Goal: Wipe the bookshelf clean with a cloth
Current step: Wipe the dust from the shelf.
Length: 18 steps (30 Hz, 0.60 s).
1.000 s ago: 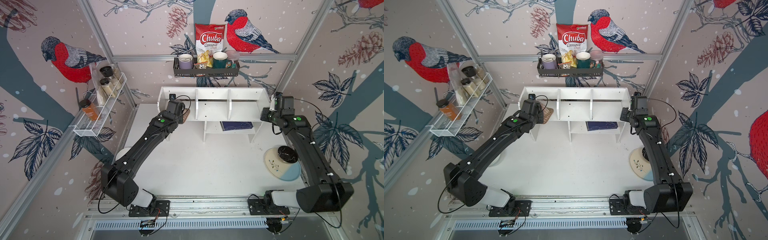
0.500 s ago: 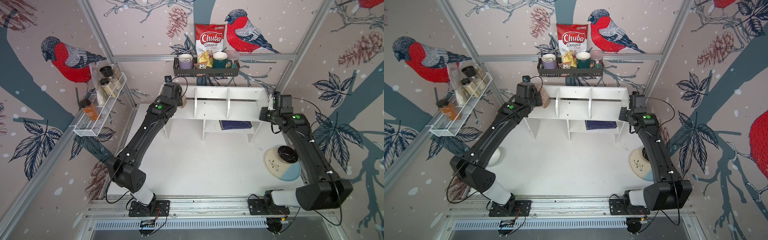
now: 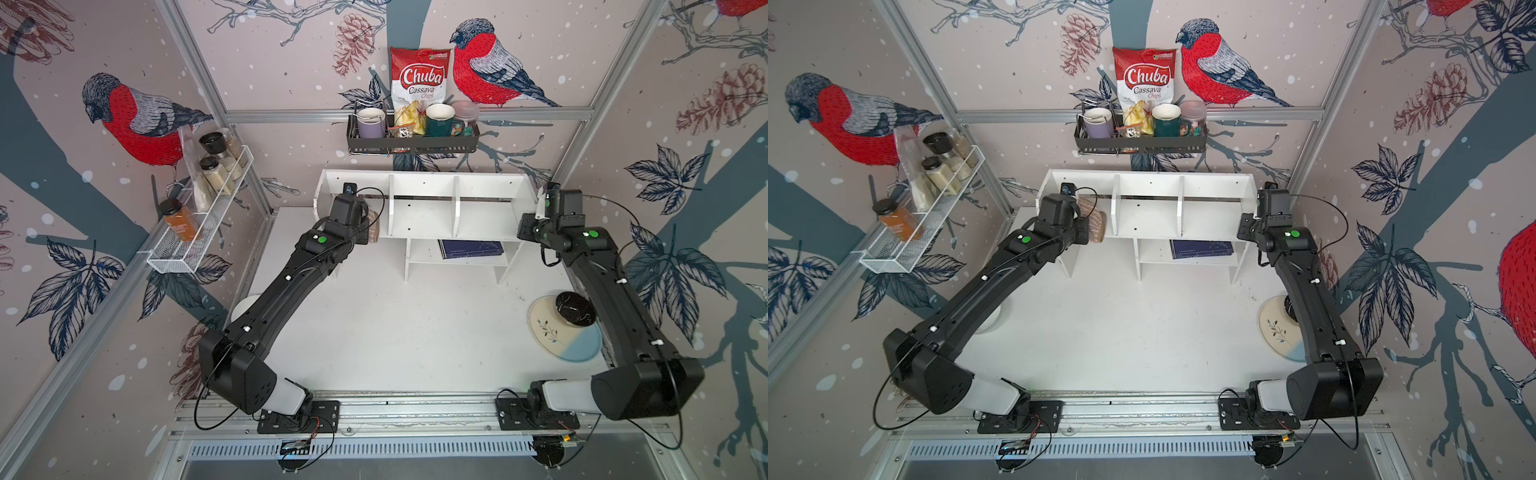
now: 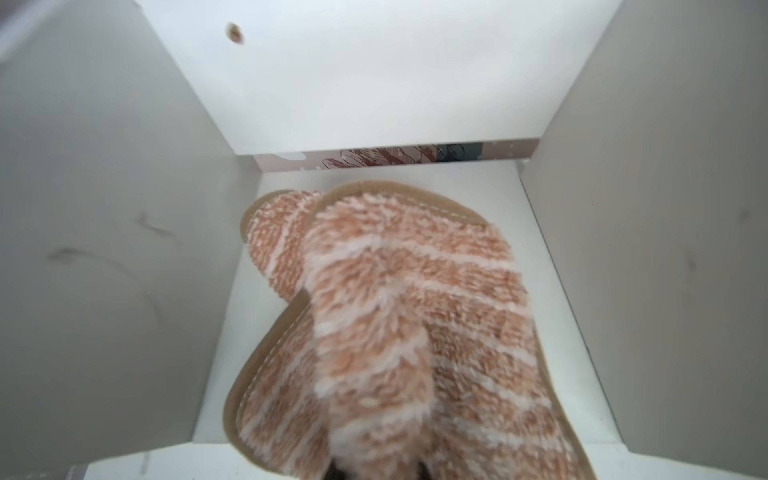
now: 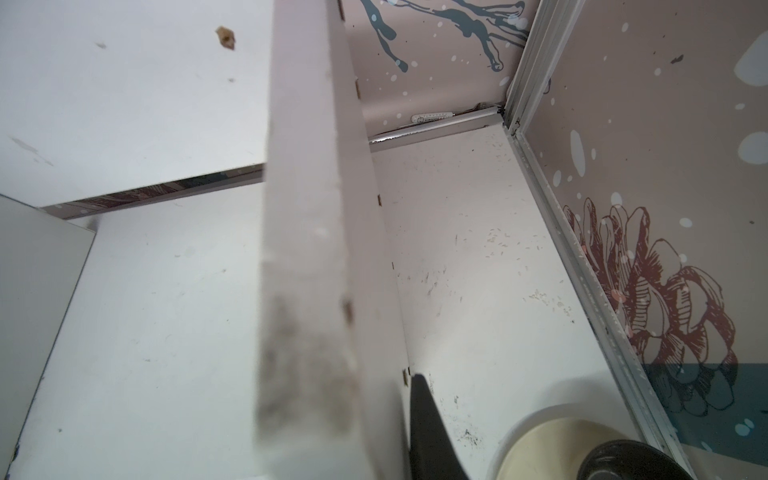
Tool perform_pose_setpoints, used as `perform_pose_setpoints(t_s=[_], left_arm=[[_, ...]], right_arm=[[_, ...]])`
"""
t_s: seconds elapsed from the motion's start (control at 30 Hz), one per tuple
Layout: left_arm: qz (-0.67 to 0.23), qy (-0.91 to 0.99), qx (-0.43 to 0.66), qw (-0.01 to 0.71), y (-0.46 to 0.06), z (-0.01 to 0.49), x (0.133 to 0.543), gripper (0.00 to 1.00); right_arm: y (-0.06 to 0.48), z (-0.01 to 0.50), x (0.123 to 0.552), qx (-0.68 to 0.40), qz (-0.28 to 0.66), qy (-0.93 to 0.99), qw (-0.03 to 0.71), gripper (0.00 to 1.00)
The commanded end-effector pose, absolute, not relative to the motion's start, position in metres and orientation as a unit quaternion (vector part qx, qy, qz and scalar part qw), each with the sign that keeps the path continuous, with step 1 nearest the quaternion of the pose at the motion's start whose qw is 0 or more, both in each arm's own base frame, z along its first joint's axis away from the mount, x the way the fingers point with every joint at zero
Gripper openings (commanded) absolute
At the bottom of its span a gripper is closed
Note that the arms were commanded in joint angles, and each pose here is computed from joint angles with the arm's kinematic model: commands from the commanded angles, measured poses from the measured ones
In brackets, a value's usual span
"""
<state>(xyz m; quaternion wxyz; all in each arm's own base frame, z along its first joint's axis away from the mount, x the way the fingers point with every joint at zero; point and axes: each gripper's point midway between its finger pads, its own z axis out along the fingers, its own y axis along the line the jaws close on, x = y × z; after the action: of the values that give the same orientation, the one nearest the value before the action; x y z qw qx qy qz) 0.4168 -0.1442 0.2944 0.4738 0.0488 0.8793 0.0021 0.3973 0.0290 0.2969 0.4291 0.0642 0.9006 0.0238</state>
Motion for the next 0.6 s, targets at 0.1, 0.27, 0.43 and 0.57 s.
perform_pose_setpoints(t_s=[0.1,0.27,0.43,0.57], left_arm=[[-0.032,0.856,0.047,0.514,-0.170,0.343,0.451,0.00],[-0.032,0.836,0.025,0.547,-0.175,0.384,0.479,0.00],[0.016,0.834,-0.013,0.552,-0.152,0.391,0.493,0.00],[0.100,0.833,-0.043,0.543,-0.112,0.383,0.483,0.00]], right_arm=[[0.046,0.297,0.394,0.097,0.096,0.897,0.420,0.00],[0.057,0.298,0.390,0.078,0.114,0.898,0.418,0.00],[0.057,0.297,0.390,0.077,0.121,0.897,0.418,0.00],[0.056,0.298,0.392,0.078,0.121,0.896,0.419,0.00]])
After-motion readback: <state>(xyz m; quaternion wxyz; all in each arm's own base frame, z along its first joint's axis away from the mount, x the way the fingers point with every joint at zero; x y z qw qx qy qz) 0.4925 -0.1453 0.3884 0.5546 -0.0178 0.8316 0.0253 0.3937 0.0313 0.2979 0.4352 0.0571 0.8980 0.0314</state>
